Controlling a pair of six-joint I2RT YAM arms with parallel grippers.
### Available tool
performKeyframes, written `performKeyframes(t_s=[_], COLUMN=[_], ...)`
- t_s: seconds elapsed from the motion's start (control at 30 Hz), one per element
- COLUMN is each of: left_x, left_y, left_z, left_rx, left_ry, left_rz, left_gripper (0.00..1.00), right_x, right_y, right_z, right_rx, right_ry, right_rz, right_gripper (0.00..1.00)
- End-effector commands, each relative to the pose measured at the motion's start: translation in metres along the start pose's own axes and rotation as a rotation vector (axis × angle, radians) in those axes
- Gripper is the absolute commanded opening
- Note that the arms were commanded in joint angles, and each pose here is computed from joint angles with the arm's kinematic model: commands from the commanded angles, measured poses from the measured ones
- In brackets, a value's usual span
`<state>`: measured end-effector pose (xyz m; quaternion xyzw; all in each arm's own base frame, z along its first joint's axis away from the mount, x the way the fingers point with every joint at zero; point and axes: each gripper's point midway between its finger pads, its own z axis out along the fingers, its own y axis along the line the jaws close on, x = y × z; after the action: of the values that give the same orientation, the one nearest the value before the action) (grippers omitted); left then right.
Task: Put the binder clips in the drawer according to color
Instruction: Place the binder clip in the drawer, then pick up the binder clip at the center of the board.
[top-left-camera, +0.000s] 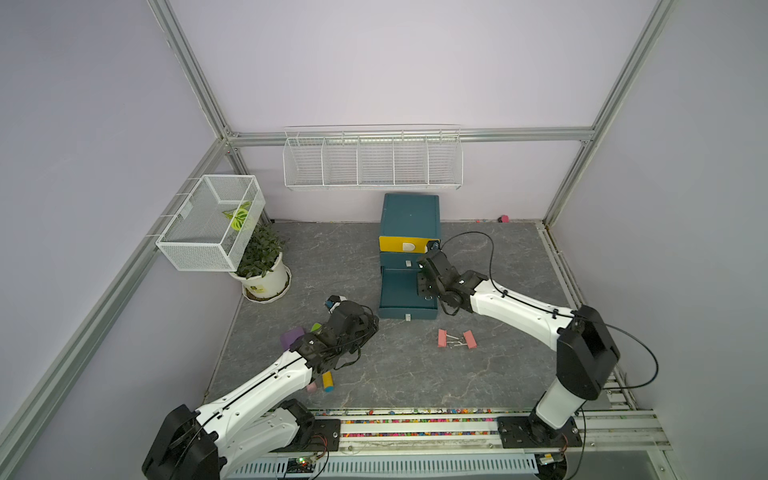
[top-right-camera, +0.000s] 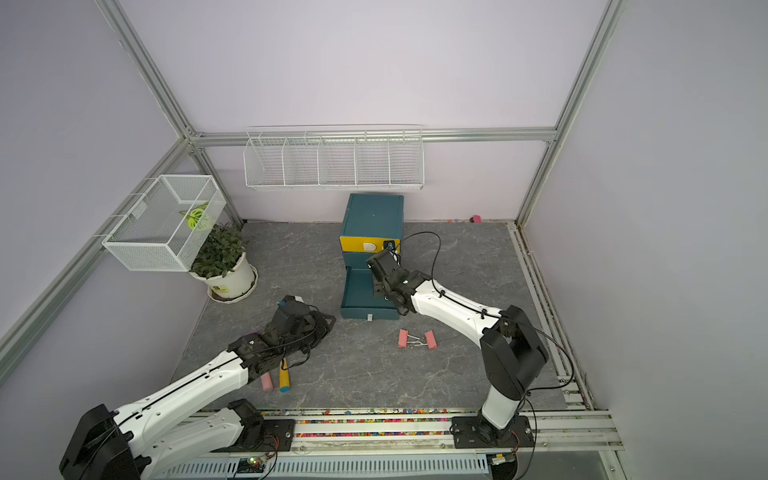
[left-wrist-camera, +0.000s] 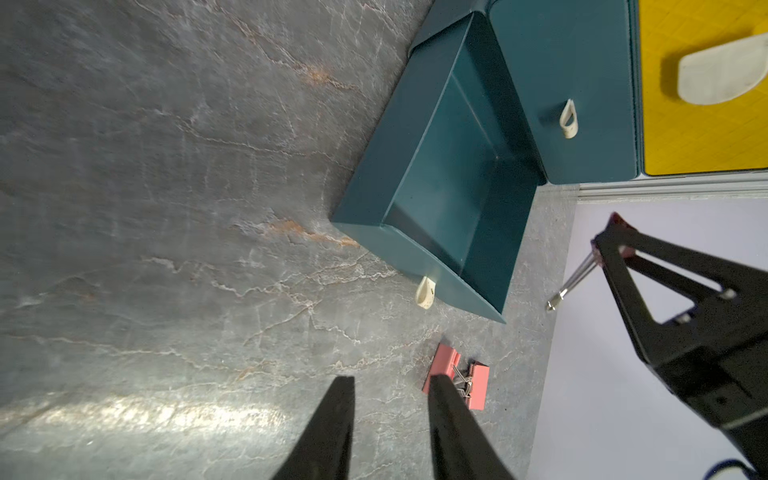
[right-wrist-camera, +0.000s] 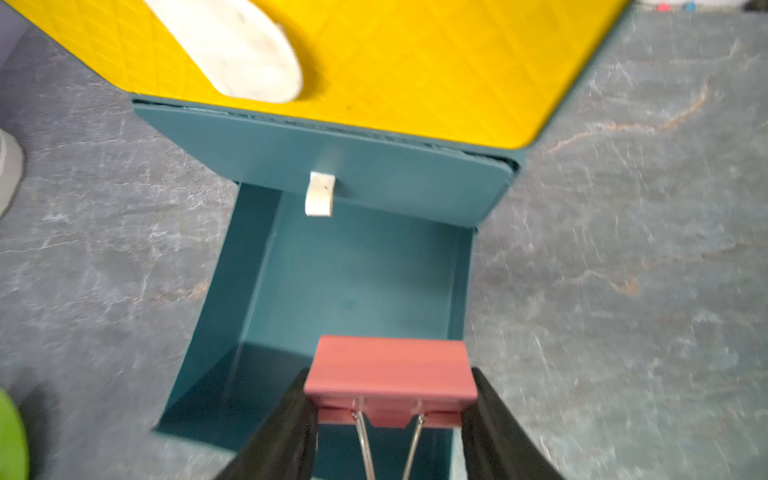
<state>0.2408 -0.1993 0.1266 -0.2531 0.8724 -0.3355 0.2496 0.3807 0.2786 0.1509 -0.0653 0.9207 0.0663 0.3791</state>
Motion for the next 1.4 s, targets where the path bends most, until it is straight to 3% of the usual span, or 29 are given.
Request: performKeyframes(t_s=[0.0, 0.33, 0.53, 0.63, 0.77, 1.0, 1.1, 1.27, 1.37], left_x=[-0.003, -0.01, -0.012, -0.013, -0.016, -0.02, -0.021, -0.025, -0.027], left_y=[-0.006, -0.012, -0.02, -0.02, -0.021, -0.023, -0.025, -0.031, -0.037], left_z=[-0.006, -0.02, -0.025, -0.027, -0.031, -0.037, -0.039, -0.043, -0.045], left_rx=[0.007, 0.039, 0.043, 0.045, 0.051, 0.05, 0.057, 0.074, 0.09], left_ry=[-0.002, -0.034, -0.035, -0.042, -0.06, -0.072, -0.081, -0.097, -0.096], left_rz=[0.019, 0.02, 0.02, 0.018, 0.022, 0.036, 0.044, 0.057, 0.068], left_gripper=[0.35, 0.35, 0.35, 0.35, 0.35, 0.35, 0.35, 0.35, 0.35], right_x=[-0.007, 0.039, 0.051, 0.051, 0.042, 0.016, 0.025, 0.044, 0.068], right_y=[0.006, -0.005, -0.01, -0.012, -0.011, -0.013, -0.012, -0.041, -0.041], right_z=[0.019, 0.051, 0.059, 0.055, 0.042, -0.009, -0.035, -0.063, -0.072], right_rx=[0.043, 0.135, 0.142, 0.137, 0.119, 0.008, -0.086, -0.026, -0.098], right_ry=[-0.039, 0.119, 0.195, 0.2, 0.18, 0.064, 0.063, 0.117, 0.185], right_rz=[-0.056, -0.077, -0.026, -0.01, -0.002, -0.095, -0.199, -0.213, -0.267], right_gripper=[0.33, 0.34, 0.42, 0.54, 0.69, 0.71, 0.74, 0.78, 0.82])
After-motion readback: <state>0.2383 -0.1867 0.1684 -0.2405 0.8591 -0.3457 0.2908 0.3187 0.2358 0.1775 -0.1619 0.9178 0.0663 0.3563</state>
